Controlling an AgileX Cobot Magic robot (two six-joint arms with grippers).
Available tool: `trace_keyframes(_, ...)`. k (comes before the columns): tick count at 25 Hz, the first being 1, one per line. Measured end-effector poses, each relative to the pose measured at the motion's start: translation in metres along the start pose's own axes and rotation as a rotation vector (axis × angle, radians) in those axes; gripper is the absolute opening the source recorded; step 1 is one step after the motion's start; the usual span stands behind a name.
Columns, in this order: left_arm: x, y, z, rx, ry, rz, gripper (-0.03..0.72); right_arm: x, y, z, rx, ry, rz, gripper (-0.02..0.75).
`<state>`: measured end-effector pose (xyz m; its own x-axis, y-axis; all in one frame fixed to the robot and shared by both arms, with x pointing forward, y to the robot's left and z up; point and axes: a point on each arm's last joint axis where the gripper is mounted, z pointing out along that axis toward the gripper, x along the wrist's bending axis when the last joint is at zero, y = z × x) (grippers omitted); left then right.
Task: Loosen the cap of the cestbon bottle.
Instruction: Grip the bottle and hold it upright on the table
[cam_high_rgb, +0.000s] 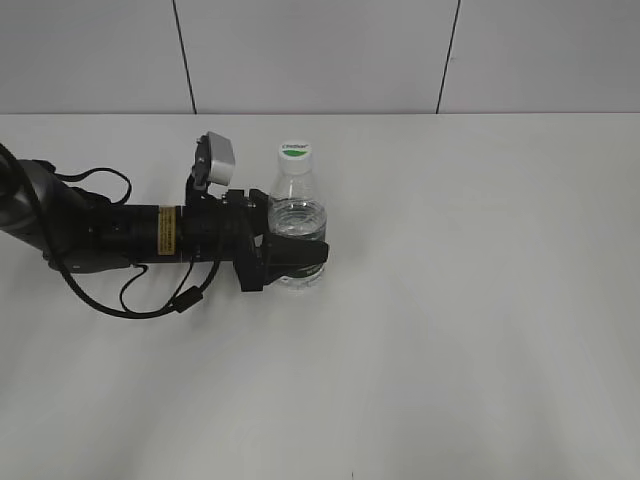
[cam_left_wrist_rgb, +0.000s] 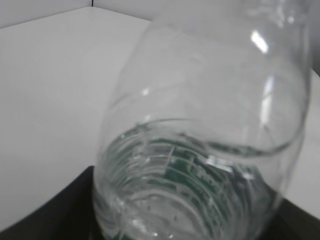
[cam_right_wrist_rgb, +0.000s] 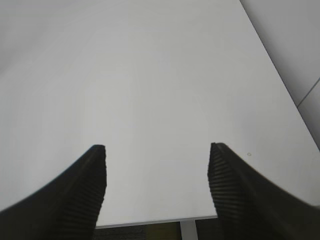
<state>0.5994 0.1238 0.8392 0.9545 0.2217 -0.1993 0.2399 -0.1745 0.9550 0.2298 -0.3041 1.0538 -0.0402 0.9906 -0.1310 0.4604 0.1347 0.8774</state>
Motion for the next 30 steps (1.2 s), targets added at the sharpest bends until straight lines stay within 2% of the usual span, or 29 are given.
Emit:
trace_keyframes(5,0.0,0.001,0.0,-0.004,-0.004,0.01,0.425,0.0,0.0,0.0,0.0,0.0,0.0,0.489)
trace_keyframes(13,0.0,0.001,0.0,-0.005,-0.011,0.012,0.425,0.001,0.006,-0.001,0.007,0.025,0.012,0.489)
trace_keyframes(20,-0.001,0.001,0.001,0.0,-0.021,0.016,0.425,0.002,0.043,0.017,0.097,0.077,0.032,0.489)
trace_keyframes(26,-0.002,0.002,0.001,0.003,-0.023,0.021,0.424,0.0,0.074,0.043,0.095,0.084,0.034,0.489)
trace_keyframes(30,-0.002,0.004,0.001,0.013,-0.023,0.036,0.424,0.003,0.093,0.068,0.131,0.126,0.074,0.489)
